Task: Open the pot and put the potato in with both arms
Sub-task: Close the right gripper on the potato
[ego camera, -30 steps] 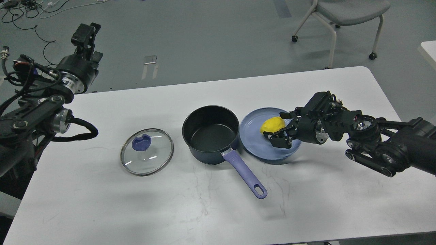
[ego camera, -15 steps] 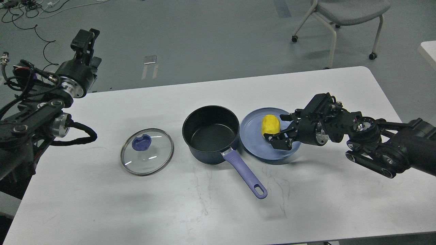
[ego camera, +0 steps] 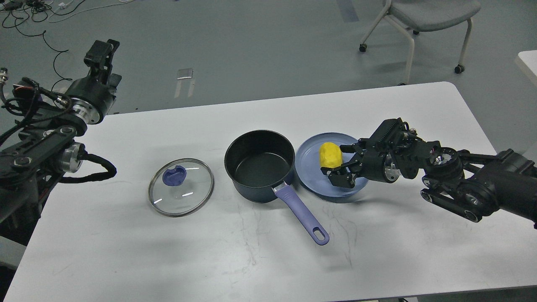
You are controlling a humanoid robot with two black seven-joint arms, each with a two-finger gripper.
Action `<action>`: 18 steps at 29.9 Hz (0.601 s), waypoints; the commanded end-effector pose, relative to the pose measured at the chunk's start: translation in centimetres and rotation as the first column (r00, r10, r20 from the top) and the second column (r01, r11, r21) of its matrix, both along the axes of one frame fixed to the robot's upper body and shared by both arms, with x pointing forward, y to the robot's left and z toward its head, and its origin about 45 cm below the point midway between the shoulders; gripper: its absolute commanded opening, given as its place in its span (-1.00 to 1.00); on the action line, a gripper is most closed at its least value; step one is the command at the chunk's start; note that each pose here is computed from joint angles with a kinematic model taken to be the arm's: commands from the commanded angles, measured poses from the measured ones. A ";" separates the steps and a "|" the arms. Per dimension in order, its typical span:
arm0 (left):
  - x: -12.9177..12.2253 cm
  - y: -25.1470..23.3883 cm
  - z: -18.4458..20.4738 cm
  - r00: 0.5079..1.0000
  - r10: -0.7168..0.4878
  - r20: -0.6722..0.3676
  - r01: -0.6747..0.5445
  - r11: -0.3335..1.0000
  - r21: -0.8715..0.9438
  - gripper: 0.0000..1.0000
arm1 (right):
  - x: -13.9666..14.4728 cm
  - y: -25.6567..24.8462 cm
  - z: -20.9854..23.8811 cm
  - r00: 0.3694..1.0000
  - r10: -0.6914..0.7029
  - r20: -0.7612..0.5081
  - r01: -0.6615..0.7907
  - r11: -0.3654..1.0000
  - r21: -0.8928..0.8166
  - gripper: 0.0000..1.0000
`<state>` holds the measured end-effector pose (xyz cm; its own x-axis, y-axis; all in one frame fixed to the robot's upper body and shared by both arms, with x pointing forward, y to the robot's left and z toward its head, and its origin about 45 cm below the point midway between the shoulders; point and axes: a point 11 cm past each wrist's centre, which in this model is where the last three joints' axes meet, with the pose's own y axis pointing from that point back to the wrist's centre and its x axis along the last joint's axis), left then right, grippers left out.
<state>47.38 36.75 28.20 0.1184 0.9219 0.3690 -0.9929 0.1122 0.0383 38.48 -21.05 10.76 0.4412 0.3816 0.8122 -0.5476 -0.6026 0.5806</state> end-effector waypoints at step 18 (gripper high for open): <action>-0.2 0.1 -0.4 1.000 -0.002 0.003 0.002 1.000 0.001 0.96 | -0.4 -0.3 -0.5 1.000 -0.008 -0.017 0.008 1.000 -0.005 -0.03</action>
